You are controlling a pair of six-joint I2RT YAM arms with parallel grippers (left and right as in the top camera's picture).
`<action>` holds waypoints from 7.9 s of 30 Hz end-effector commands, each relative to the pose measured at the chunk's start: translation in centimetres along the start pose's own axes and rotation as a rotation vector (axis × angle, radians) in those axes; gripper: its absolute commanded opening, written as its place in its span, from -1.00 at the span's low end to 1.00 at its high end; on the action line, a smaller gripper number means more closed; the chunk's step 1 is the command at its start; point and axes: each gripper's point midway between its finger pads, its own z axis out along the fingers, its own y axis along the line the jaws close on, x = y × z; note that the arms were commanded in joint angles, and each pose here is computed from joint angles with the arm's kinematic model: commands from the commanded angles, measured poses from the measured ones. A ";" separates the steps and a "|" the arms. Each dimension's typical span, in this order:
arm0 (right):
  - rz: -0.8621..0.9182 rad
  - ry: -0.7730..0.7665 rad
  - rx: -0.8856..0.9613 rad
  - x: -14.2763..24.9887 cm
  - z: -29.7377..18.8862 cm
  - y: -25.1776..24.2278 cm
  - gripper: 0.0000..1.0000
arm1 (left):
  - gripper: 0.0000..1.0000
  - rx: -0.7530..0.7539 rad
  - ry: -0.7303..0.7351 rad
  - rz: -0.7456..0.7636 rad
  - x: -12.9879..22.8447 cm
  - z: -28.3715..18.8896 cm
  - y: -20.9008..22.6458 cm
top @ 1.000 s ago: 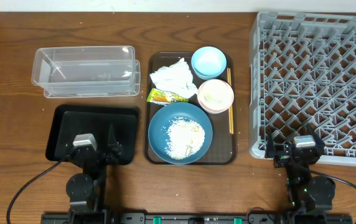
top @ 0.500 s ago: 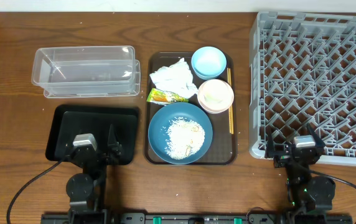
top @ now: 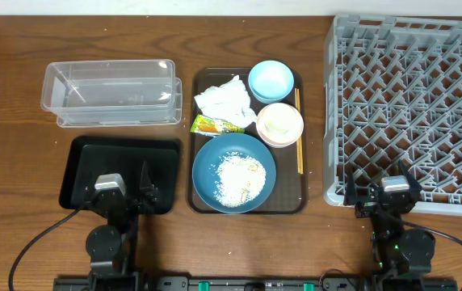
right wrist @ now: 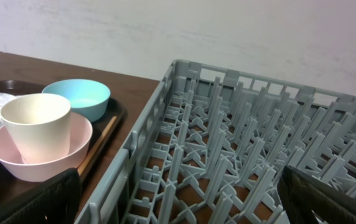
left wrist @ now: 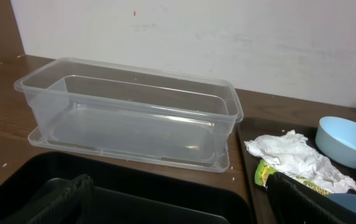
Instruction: Sort waste into correct bins and load items into the dishwasher rack
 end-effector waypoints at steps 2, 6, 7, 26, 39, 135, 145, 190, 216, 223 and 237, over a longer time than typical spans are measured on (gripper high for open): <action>-0.007 0.001 0.013 0.1 0.0 -0.3 0.98 | 0.81 0.002 0.052 0.018 1.8 0.2 0.1; -0.007 0.001 0.013 0.1 0.0 -0.3 0.99 | 0.80 0.002 0.052 0.018 1.8 0.2 0.1; -0.007 0.001 0.013 0.1 0.0 -0.3 0.99 | 0.81 0.002 0.052 0.018 1.8 0.2 0.1; -0.007 0.001 0.013 0.1 0.0 -0.3 0.98 | 0.81 0.516 -0.300 -0.282 -9.0 -3.6 -8.0; -0.007 0.001 0.013 0.1 0.0 -0.3 0.98 | 0.81 0.515 0.263 -0.166 -11.0 0.1 -11.1; -0.007 0.001 0.013 0.1 0.0 -0.3 0.99 | -0.42 0.104 1.278 0.437 18.2 -1.2 -27.8; -0.007 0.001 0.013 0.1 0.0 -0.3 0.98 | -0.48 0.084 1.300 0.459 19.4 -1.2 -27.3; -0.007 0.001 0.013 0.1 0.0 -0.3 0.98 | -0.87 0.071 1.106 -0.041 3.3 5.9 -22.3; -0.007 0.001 0.013 0.1 0.0 -0.3 0.99 | -0.88 0.207 1.129 -0.543 -4.7 7.7 -14.0; -0.007 0.001 0.013 0.1 0.0 -0.3 0.98 | -0.88 0.344 1.149 -0.656 -5.9 7.1 -12.9; -0.007 0.001 0.013 0.1 0.0 -0.3 0.98 | -0.88 0.598 1.042 -0.955 -7.0 5.9 -8.2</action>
